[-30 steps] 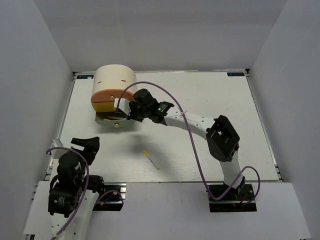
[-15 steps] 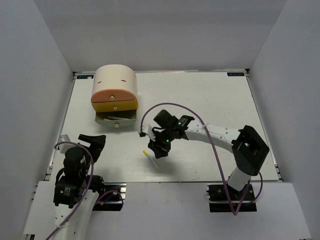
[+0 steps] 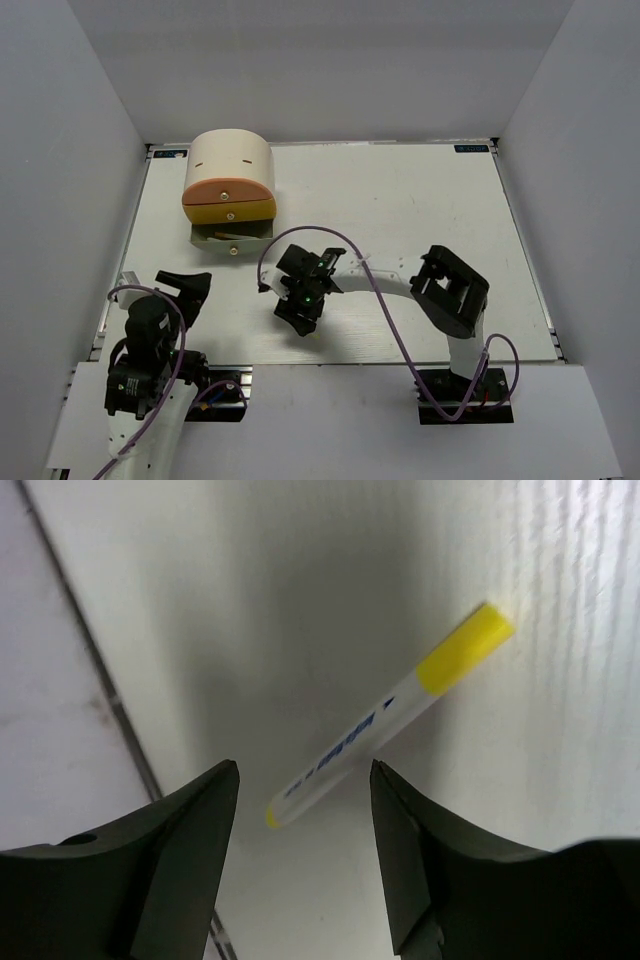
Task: Sort the stationery into containers
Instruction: Pick up the pen from the center of the board.
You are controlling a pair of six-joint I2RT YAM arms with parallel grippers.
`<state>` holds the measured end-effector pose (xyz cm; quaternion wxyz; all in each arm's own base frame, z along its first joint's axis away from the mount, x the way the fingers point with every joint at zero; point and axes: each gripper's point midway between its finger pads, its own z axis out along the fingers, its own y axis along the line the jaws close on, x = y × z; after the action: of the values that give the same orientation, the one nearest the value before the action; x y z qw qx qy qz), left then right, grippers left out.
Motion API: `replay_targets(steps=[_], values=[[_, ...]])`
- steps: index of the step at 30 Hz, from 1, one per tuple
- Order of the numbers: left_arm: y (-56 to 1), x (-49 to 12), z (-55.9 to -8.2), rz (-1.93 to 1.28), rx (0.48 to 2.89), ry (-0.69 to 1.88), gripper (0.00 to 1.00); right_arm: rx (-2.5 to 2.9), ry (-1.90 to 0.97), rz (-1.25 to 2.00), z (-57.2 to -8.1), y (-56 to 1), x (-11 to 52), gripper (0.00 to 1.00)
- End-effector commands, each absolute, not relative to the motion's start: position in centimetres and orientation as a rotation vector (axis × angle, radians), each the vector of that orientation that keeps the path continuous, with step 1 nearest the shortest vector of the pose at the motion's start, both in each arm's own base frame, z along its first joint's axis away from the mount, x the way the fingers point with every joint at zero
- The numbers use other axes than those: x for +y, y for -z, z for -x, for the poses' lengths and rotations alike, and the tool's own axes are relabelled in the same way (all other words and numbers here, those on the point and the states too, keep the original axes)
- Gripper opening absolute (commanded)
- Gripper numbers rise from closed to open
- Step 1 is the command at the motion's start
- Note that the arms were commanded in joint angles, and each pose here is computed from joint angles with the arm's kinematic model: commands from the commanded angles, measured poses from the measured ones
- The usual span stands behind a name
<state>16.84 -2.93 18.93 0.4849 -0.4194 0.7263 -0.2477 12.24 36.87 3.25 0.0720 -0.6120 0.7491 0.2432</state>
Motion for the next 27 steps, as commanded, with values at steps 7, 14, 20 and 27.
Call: replay_targets(steps=[7, 14, 20, 27], values=[[-19.4, -2.5, -16.1, 1.032, 1.759, 0.586, 0.90, 2.314, -0.378, 1.607, -15.9, -0.3, 38.1, 0.45], [-19.1, -2.8, -16.6, 1.026, 1.762, 0.598, 0.90, 2.285, -0.284, 1.583, -16.6, 0.3, 36.0, 0.08], [-17.4, -4.1, -17.6, 1.008, 1.853, 0.627, 0.90, 2.058, -0.432, 1.662, -17.6, -4.6, 37.9, 0.00], [-15.3, -5.8, -19.5, 0.947, 1.991, 0.637, 0.90, 1.576, -0.456, 1.626, -23.3, -16.1, 42.7, 0.00]])
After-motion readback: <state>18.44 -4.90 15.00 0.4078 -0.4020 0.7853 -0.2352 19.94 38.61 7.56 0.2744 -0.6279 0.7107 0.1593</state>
